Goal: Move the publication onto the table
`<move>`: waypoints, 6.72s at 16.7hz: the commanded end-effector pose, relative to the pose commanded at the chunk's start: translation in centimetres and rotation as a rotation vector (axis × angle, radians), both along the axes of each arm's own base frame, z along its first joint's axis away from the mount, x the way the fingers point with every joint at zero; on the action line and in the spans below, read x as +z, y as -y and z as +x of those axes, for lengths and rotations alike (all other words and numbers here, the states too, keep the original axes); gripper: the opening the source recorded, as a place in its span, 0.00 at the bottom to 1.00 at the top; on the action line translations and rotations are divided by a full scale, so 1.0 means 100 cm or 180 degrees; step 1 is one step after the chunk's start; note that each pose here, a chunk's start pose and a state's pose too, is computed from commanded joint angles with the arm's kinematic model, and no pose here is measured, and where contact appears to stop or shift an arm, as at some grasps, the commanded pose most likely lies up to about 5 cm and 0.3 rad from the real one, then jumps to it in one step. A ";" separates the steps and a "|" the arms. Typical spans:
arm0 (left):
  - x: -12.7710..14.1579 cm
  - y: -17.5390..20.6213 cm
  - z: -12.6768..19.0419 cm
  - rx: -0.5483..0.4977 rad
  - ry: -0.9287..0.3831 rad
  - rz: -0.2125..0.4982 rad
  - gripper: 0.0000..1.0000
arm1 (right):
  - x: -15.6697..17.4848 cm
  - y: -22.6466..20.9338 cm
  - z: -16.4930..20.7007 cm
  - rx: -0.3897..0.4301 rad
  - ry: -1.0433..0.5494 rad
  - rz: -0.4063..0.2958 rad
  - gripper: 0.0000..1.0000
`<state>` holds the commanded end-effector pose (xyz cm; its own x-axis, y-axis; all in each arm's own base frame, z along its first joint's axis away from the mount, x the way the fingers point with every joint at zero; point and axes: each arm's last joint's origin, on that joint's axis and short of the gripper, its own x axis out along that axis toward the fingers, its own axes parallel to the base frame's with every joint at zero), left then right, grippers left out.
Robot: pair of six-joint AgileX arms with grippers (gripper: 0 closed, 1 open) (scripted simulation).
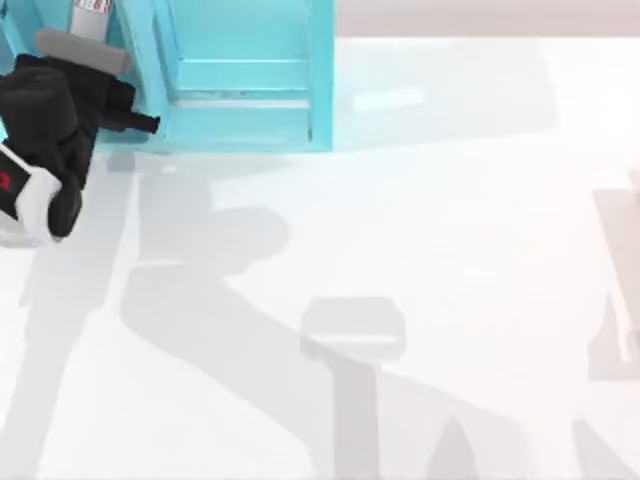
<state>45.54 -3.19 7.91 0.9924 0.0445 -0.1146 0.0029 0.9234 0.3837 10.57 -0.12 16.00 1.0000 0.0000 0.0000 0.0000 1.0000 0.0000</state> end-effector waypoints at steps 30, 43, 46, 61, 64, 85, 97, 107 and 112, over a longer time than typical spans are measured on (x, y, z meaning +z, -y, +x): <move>0.191 -0.006 -0.160 0.0040 0.0065 -0.0001 0.00 | 0.000 0.000 0.000 0.0000 0.0000 0.0000 1.00; 0.195 -0.005 -0.199 0.0014 -0.0066 -0.0047 0.00 | 0.000 0.000 0.000 0.0000 0.0000 0.0000 1.00; 0.198 0.009 -0.196 -0.0029 -0.0095 -0.0378 0.00 | 0.000 0.000 0.000 0.0000 0.0000 0.0000 1.00; 0.147 0.177 -0.185 0.1092 -0.0938 -0.3497 0.00 | 0.000 0.000 0.000 0.0000 0.0000 0.0000 1.00; 0.127 0.219 -0.199 0.1485 -0.0806 -0.4017 0.00 | 0.000 0.000 0.000 0.0000 0.0000 0.0000 1.00; 0.054 0.341 -0.284 0.1569 0.0577 -0.5929 0.00 | 0.000 0.000 0.000 0.0000 0.0000 0.0000 1.00; 0.045 0.342 -0.289 0.1568 0.0586 -0.5924 0.00 | 0.000 0.000 0.000 0.0000 0.0000 0.0000 1.00; 0.025 0.342 -0.289 0.1566 0.0584 -0.5932 0.15 | 0.000 0.000 0.000 0.0000 0.0000 0.0000 1.00; 0.025 0.342 -0.289 0.1566 0.0584 -0.5932 0.53 | 0.000 0.000 0.000 0.0000 0.0000 0.0000 1.00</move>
